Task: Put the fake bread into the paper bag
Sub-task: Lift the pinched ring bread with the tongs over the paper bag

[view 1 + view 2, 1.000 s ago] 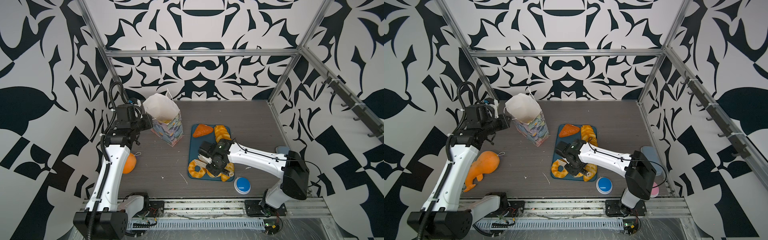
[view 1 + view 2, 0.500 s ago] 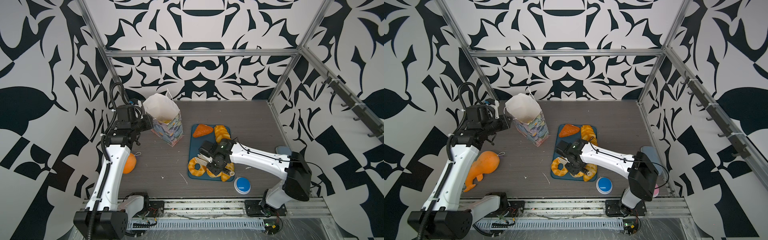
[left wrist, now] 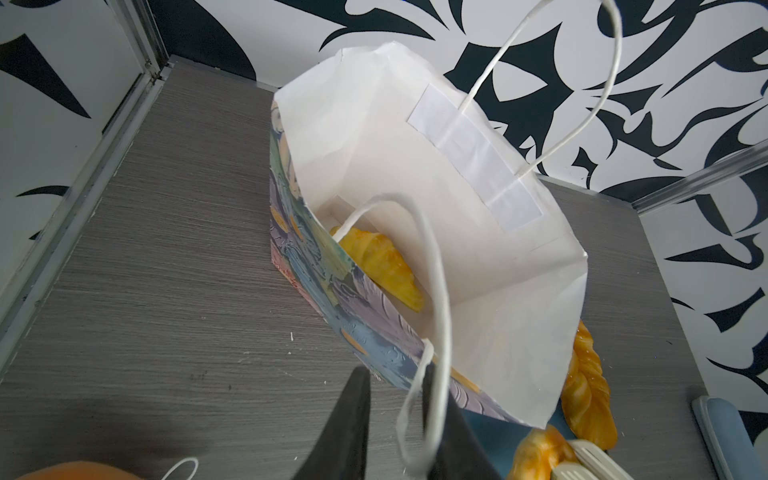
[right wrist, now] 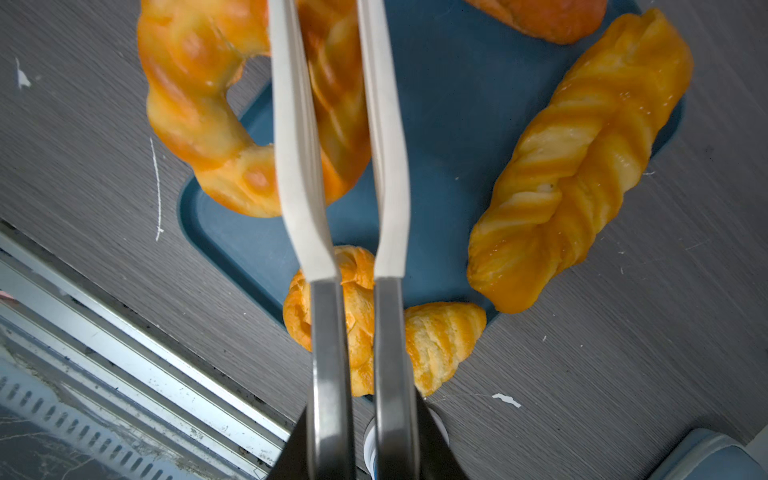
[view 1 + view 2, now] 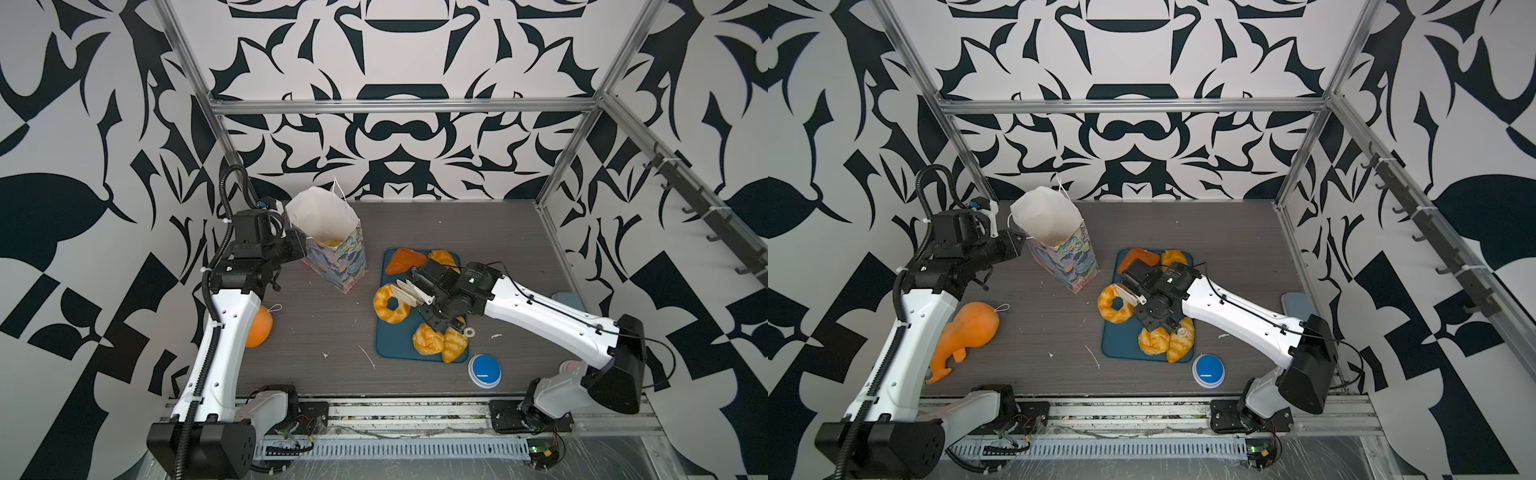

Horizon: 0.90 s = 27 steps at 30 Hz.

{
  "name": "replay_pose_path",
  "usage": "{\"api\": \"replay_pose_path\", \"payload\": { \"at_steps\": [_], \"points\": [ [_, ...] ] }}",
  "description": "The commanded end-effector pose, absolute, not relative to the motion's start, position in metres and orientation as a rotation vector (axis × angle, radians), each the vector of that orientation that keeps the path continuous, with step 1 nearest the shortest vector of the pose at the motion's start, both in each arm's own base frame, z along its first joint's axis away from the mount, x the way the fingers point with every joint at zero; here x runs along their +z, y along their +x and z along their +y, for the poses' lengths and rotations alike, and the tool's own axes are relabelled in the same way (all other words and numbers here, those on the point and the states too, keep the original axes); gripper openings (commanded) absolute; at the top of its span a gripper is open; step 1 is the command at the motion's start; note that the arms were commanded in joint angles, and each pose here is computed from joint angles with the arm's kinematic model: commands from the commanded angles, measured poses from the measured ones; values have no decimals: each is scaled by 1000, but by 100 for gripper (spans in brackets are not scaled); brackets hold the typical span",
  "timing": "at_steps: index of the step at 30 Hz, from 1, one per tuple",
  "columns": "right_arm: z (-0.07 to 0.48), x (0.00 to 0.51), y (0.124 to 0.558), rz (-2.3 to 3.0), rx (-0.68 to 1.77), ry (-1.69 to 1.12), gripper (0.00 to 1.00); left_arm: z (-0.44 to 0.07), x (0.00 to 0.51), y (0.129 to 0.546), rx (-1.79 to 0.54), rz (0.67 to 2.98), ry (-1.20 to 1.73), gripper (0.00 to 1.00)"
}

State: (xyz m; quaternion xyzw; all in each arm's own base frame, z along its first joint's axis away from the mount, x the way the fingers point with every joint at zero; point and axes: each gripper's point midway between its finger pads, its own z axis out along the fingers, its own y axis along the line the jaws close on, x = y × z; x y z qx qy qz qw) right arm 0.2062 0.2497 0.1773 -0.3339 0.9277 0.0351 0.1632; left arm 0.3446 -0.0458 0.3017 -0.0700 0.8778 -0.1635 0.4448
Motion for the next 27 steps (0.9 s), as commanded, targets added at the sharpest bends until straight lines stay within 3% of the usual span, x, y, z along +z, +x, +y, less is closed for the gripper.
{"api": "replay_pose_path", "payload": {
  "at_steps": [1,9,27],
  "points": [
    [252,214,217,2557,153,-895,30,-46,297,344,-419,2188,-184,26],
    [258,245,244,2470,286,-734,30,-46,295,345,-421,2193,-184,26],
    [304,342,274,2216,512,-672,32,-47,296,344,-427,2190,-183,27]
  ]
}}
